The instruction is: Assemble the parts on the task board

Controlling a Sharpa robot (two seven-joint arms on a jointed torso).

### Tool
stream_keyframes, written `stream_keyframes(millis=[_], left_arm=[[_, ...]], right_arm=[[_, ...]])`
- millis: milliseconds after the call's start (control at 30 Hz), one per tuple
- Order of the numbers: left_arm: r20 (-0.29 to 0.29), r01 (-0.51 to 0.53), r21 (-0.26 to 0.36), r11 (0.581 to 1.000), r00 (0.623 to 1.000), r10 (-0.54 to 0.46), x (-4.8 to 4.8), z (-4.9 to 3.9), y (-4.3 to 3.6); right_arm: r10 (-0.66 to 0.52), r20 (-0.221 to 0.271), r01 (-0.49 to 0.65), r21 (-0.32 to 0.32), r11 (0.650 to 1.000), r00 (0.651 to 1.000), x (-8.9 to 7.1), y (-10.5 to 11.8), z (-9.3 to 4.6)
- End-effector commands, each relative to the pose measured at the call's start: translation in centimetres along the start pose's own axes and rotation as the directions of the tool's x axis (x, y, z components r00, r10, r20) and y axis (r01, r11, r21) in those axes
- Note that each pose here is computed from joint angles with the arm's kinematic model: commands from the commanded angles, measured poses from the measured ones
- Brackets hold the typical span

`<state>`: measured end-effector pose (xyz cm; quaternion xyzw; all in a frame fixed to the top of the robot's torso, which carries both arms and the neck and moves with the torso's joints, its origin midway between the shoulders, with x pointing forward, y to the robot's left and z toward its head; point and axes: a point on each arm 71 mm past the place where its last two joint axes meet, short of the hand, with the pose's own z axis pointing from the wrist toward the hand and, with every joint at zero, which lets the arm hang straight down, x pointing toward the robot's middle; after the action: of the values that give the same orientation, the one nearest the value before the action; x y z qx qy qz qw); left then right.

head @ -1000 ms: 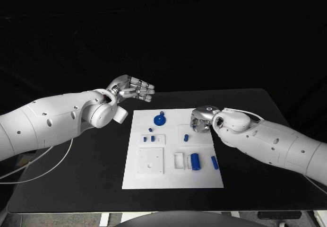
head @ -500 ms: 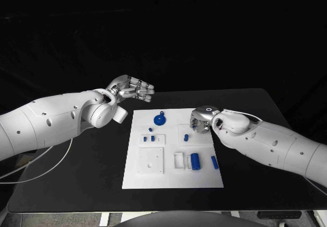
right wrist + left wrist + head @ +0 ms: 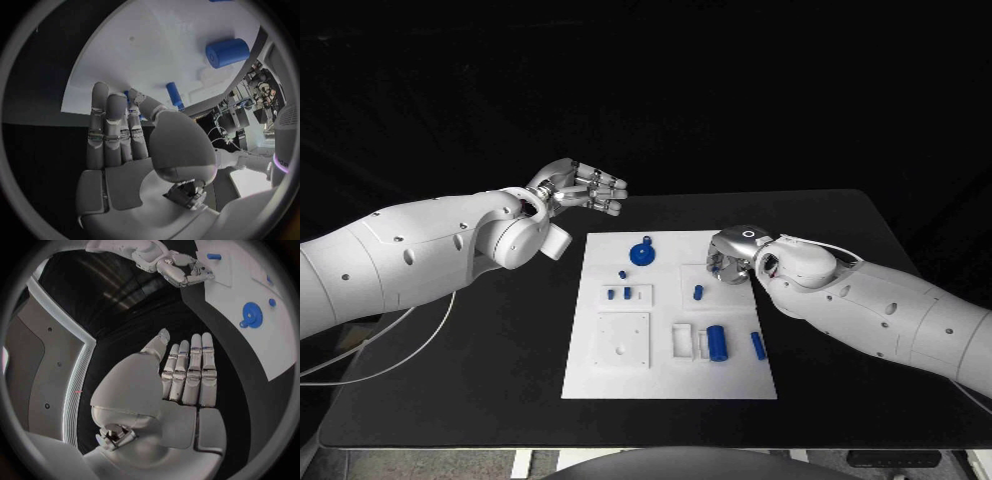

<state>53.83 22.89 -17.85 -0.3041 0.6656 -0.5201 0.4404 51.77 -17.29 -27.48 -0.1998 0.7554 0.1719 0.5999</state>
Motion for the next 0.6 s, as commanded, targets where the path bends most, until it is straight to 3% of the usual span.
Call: stream_keyframes(millis=[33, 600], left_arm=[[-0.008, 0.008, 0.01, 1.0, 1.0, -0.008, 0.02, 0.1, -0.13], [-0.01, 0.018, 0.002, 1.0, 1.0, -0.018, -0.24, 0.17, 0.02]], right_arm=[[0.015, 0.047, -0.016, 0.009, 1.0, 0.999, -0.8, -0.3, -0.1], [0.148, 0.106, -0.146, -0.021, 0.989, 0.983, -3.5, -0.7, -0.9]])
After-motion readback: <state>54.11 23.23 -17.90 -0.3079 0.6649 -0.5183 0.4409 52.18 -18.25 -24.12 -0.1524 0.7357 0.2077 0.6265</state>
